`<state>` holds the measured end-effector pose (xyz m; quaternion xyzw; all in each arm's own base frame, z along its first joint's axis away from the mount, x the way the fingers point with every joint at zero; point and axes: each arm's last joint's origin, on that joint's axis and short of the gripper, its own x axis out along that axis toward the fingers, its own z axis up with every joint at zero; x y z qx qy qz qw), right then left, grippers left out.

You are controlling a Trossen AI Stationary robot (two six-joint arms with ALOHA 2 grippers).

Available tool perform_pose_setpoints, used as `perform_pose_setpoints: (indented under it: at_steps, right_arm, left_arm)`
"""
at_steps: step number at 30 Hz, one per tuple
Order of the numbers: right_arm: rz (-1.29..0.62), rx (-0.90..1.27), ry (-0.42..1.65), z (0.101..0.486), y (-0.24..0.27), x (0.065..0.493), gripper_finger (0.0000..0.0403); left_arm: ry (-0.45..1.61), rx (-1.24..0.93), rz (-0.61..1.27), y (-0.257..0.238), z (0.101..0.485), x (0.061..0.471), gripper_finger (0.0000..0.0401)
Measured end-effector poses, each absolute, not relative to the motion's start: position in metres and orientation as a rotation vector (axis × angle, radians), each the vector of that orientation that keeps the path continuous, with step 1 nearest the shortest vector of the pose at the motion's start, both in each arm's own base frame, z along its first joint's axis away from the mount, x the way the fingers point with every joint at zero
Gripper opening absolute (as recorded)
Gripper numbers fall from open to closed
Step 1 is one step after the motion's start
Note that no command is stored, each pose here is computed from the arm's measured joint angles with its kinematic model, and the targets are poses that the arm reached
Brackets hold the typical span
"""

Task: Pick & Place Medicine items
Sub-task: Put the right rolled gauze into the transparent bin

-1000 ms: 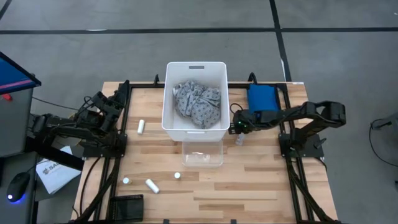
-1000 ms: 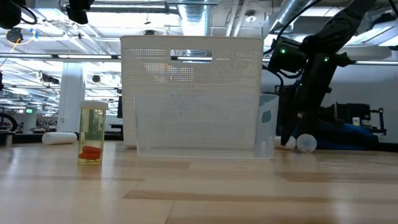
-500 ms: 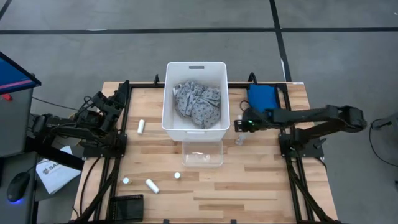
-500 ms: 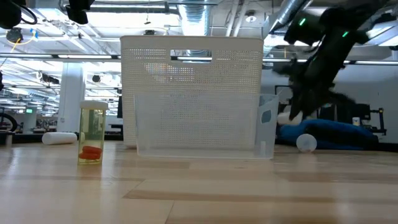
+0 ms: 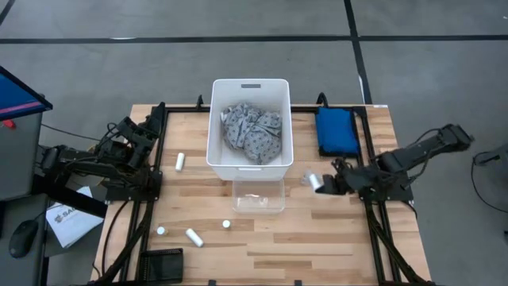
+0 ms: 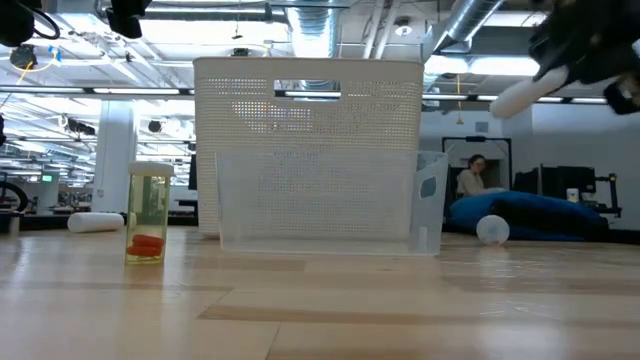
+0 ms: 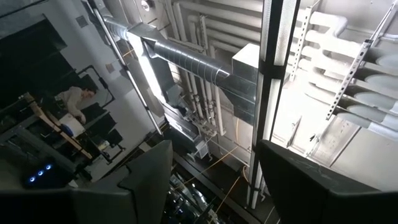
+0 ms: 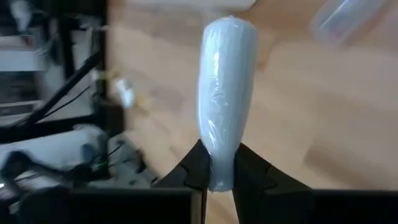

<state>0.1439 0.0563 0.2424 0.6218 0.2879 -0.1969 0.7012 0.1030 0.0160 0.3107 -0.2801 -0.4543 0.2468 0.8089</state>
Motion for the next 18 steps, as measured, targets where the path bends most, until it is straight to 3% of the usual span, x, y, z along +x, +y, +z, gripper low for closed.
perform_pose_setpoints:
  at_steps: [10, 18]
  right_arm:
    - [-0.341, 1.524, 0.567, 0.233, 0.104, 0.178, 0.004]
    - [-0.435, 1.486, 0.552, 0.226, 0.117, 0.229, 0.004]
  left_arm:
    - [-0.973, -0.602, 0.52, 0.016, 0.311, 0.103, 0.0232]
    - [-0.984, -0.625, 0.505, 0.016, 0.311, 0.103, 0.0232]
